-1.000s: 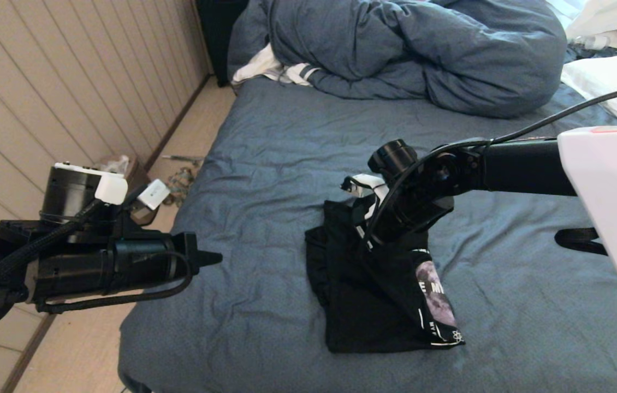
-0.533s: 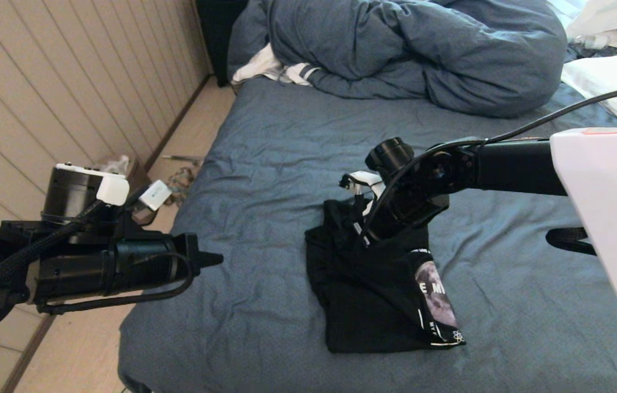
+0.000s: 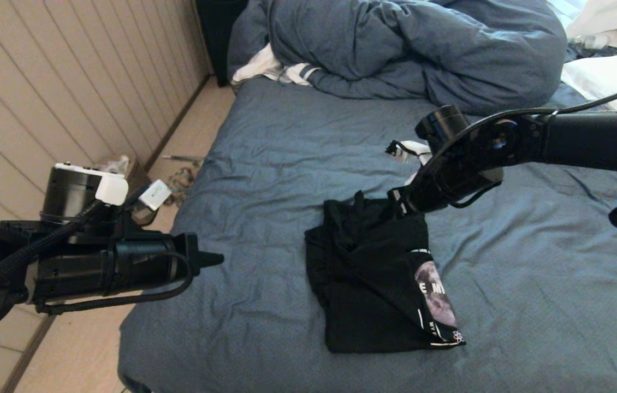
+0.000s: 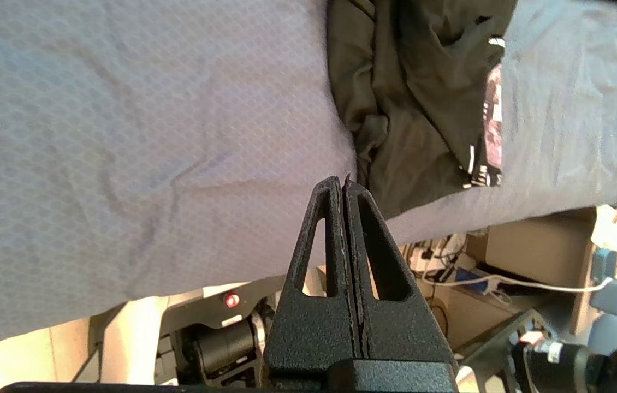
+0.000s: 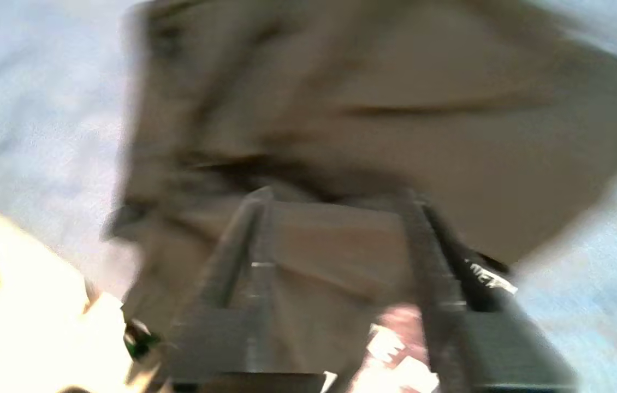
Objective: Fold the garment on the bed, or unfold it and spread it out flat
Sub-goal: Fold the black T-shirt
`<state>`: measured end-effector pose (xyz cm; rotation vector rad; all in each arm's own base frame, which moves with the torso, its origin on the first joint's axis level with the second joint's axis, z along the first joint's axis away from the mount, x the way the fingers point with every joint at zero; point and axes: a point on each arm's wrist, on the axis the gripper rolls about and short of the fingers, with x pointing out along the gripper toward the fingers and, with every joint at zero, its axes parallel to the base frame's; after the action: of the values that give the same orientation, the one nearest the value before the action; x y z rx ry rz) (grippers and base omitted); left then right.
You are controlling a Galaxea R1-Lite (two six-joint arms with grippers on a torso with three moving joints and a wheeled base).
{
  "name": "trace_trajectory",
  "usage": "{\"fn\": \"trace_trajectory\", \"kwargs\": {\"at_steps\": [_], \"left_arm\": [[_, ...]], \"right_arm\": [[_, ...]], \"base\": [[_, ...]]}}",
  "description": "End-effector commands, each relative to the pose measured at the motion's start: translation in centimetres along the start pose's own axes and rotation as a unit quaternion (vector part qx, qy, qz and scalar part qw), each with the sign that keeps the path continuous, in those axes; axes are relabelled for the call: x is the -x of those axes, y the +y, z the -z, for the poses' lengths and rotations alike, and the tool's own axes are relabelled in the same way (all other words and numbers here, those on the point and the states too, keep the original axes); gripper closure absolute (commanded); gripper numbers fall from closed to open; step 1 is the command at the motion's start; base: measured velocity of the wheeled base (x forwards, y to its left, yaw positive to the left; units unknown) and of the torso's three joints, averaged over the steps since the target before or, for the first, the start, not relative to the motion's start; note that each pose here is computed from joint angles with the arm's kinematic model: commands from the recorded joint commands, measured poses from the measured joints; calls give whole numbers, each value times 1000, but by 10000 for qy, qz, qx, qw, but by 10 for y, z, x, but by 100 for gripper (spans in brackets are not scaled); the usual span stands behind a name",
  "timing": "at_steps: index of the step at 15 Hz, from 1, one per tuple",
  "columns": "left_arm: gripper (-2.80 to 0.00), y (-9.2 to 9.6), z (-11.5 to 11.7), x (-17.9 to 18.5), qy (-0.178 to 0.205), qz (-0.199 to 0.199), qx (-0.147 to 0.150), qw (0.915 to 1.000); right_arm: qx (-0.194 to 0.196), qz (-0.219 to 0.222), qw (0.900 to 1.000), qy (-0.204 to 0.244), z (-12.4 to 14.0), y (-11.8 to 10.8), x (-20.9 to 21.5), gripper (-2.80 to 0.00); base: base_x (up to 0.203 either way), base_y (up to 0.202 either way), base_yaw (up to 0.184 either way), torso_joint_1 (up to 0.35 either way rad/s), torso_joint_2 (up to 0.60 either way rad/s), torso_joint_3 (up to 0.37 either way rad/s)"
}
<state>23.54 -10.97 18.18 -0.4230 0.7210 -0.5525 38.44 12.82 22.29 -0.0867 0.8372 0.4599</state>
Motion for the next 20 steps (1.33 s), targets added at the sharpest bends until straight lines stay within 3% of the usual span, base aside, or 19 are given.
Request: {"fn": "trace_trajectory", "kwargs": {"at_steps": [1,5,8,16,20], "left_arm": [[0,0,0,1,17,43,19,10000],[0,2,3,-5,147,41,58,9999],[0,3,5,-8,196,44,62,9998],[0,5,6,-14,337,97,105,9993],[0,6,7,-16,363,82,108,9992]], "right_arm": [[-352,166,9992,52,4,-19,2,0],[-853,480,9949,231,10,-35,-13,0],[-919,711,9918,538,18,-37,-41,0],[-616,600,9910,1026,33,-6,-86,0],[-259,332,9913,1246,47,35,-68,0]], "base": [[0,0,0,0,0,0],[0,0,0,0,0,0],[0,0,0,0,0,0],[0,0,0,0,0,0],[0,0,0,0,0,0]]}}
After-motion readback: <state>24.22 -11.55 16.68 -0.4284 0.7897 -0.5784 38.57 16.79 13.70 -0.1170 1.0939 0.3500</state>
